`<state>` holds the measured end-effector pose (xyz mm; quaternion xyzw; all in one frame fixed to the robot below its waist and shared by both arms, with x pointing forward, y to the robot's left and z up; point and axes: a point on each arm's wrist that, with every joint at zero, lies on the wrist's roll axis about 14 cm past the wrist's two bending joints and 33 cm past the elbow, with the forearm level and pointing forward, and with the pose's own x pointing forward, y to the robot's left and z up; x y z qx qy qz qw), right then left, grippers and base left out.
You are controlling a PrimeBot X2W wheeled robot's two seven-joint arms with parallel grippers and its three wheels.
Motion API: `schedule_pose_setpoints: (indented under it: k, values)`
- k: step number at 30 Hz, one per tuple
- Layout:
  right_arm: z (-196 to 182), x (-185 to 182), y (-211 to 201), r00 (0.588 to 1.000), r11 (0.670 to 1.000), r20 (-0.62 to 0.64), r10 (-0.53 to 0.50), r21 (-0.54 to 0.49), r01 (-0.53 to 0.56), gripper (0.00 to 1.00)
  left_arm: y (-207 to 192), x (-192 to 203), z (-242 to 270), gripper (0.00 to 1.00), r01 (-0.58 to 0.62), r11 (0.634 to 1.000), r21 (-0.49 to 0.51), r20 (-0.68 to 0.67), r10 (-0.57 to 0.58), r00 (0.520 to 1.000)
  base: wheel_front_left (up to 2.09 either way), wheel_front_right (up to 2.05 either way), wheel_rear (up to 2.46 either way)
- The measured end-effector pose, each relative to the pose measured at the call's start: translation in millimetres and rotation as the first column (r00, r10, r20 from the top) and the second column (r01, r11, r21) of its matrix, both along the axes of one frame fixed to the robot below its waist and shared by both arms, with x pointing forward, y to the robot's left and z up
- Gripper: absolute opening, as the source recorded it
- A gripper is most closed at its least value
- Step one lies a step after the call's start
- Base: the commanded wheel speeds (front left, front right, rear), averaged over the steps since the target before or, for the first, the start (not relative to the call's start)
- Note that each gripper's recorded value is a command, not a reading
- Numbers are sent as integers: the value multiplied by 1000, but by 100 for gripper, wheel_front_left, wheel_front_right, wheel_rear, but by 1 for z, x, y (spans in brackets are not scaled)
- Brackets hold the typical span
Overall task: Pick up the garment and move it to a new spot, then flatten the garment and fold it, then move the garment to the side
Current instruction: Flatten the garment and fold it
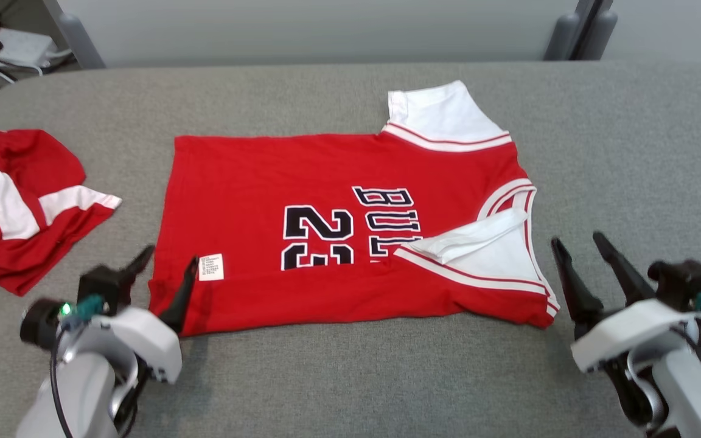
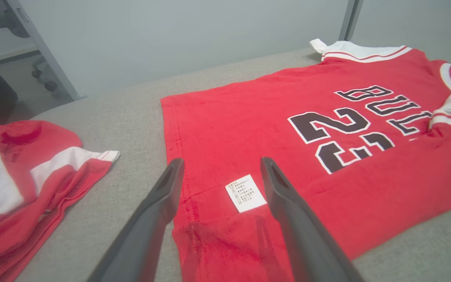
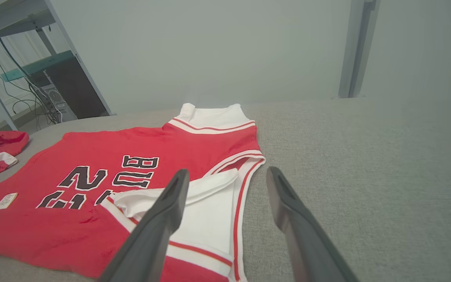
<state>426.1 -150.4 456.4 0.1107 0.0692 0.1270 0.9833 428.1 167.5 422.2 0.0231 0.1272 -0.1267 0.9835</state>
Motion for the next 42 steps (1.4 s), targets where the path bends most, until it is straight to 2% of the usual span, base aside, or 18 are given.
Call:
schedule_pose_setpoints:
  k: [8, 19, 23, 25, 33, 42]
  values:
    - [16, 59, 7, 998, 998, 54, 37, -48, -34, 100, -7, 69, 11, 100, 67, 996, 53, 6, -68, 998, 0, 0, 0]
    - [9, 113, 24, 994, 987, 42, 100, -127, -94, 100, -21, 112, -10, 100, 135, 988, 79, -86, -128, 988, 0, 0, 0]
    - [10, 130, 34, 991, 984, 55, 125, -133, -117, 100, -17, 135, -9, 100, 175, 978, 116, -127, -160, 979, 0, 0, 0]
    - [-1, 137, 35, 991, 983, 34, 129, -138, -123, 100, -14, 152, -8, 100, 201, 969, 142, -154, -179, 972, 0, 0, 0]
    - [-33, 138, 35, 991, 982, -15, 133, -133, -134, 100, -1, 179, -27, 100, 258, 946, 194, -240, -209, 948, 0, 0, 0]
    - [-52, 133, 22, 993, 986, -55, 104, -127, -110, 100, -4, 194, -46, 100, 235, 967, 98, -297, -197, 935, 0, 0, 0]
